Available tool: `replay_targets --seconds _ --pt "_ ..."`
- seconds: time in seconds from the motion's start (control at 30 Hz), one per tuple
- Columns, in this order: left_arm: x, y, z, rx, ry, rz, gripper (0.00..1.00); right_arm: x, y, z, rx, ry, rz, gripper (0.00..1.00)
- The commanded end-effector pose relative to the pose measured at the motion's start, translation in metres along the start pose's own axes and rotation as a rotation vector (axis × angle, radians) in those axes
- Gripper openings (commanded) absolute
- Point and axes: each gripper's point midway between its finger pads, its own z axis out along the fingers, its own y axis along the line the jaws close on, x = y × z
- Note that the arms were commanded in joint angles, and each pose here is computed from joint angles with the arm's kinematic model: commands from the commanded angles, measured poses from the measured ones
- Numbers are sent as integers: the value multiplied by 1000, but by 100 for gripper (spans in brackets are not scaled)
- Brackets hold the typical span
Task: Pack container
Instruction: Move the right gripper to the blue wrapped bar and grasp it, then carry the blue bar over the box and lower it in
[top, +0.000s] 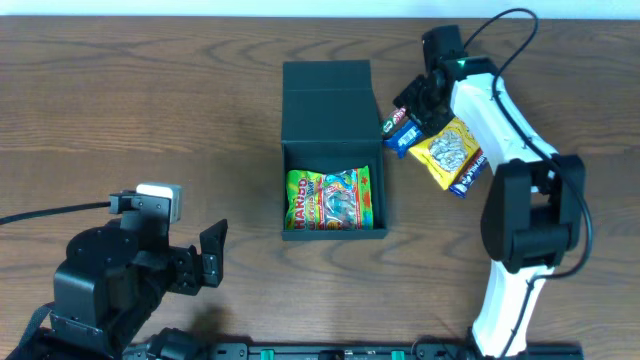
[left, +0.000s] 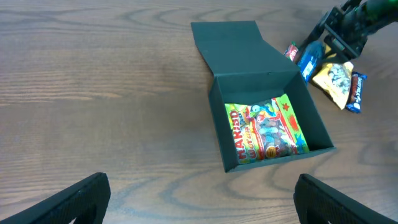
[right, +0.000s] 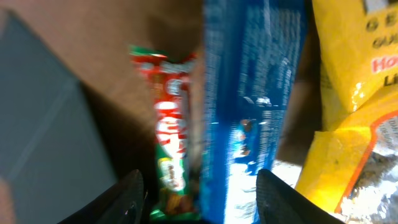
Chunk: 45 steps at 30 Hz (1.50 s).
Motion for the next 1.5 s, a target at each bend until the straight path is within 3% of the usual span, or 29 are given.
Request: replay_targets --seconds 0.0,0.67,0.93,1.2,1.47 --pt "-2 2 -3 -12 -11 1 95 8 -13 20 56 44 23 59" --pt "-2 2 -3 -12 -11 1 95 22 -40 57 168 114 4 59" --pt "-2 2 -3 -12 -11 1 95 16 -39 54 170 96 -54 40" --pt "-2 2 -3 -12 -11 1 95 -1 -12 22 128 68 -104 33" --pt "-3 3 -3 -19 -15 1 95 -26 39 -51 23 -15 -199 24"
